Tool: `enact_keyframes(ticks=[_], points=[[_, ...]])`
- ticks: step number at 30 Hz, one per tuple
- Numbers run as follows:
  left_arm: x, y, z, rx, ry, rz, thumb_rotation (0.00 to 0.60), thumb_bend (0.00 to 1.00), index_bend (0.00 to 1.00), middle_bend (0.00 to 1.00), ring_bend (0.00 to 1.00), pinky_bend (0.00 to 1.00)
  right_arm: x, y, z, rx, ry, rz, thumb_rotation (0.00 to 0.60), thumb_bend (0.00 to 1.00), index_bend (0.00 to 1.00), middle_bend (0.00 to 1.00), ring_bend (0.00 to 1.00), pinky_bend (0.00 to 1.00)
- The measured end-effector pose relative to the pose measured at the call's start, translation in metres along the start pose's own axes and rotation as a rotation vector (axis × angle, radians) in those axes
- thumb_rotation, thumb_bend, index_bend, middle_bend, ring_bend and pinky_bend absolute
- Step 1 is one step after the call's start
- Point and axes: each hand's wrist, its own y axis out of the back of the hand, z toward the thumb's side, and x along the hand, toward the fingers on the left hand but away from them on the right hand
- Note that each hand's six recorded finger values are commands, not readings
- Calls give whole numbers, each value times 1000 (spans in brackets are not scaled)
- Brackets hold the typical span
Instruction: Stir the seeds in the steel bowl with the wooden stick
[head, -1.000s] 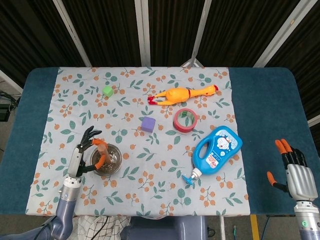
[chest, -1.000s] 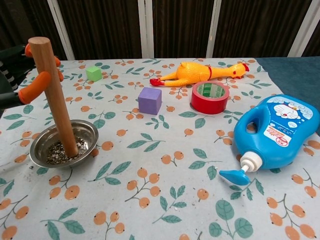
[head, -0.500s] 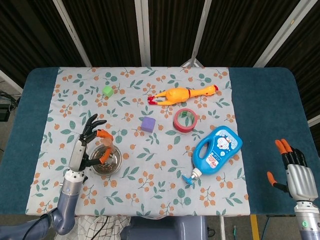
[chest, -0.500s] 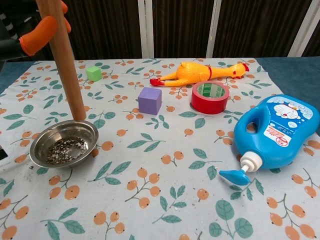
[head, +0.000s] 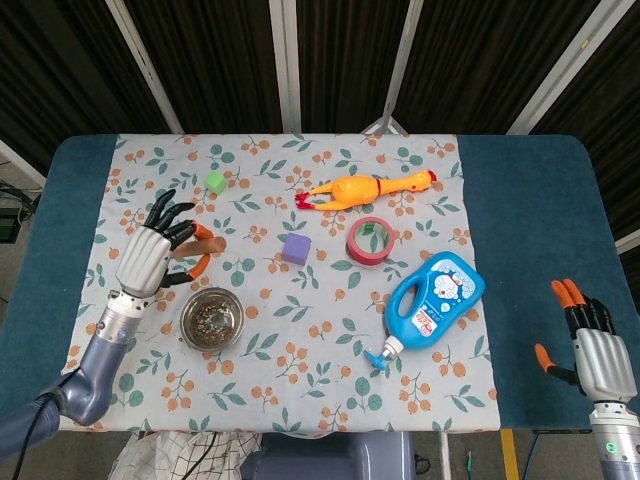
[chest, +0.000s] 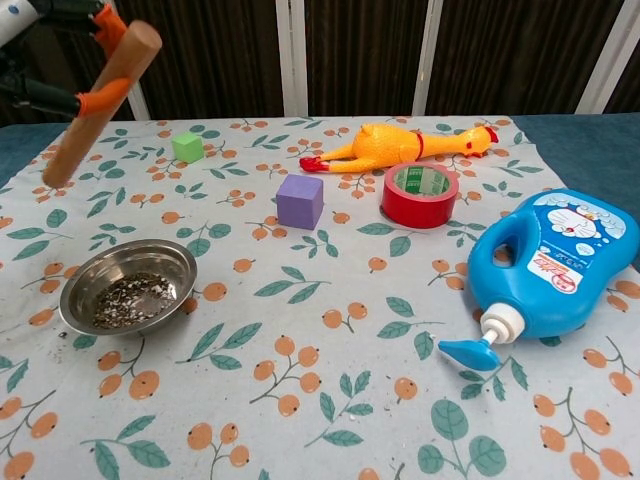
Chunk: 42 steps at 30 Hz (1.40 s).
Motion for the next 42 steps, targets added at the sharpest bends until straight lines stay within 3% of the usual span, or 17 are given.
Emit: enact_keyframes(ticks=[4,7,16,23,26,29,33,37,42], points=[[-2,-4,-35,147,49,-70,600,819,650,716,196,0,0,0,0,-1,-1,2,600,397,0,0,0,0],[-5,-8,-55,206,81,-106,600,819,650,716,196,0,-1,-1,1,-3,-1,5,600,397,0,0,0,0],[-17,-36,-84,288,131,-212,600,756,635,696,196,0,-1,-1,2,-10,-1,10,600,397,0,0,0,0],[-21,-64,-77,259,136,-251,600,711,622,680,196,0,0,0,2,-12,4,8,600,397,0,0,0,0],[-21,-73,-69,251,121,-259,600,621,581,608,186,0,0,0,2,-14,5,5,600,397,0,0,0,0],[-21,-76,-66,242,119,-266,600,498,499,462,137,0,0,0,2,-13,8,5,600,397,0,0,0,0],[-22,-81,-60,211,127,-276,600,396,285,294,60,0,0,2,3,-15,16,-4,600,397,0,0,0,0],[-25,-82,-51,163,141,-279,600,369,183,234,33,0,1,2,3,-12,25,-12,600,397,0,0,0,0],[-30,-76,-39,117,155,-264,600,369,172,219,28,0,1,3,4,-3,34,-23,600,397,0,0,0,0]])
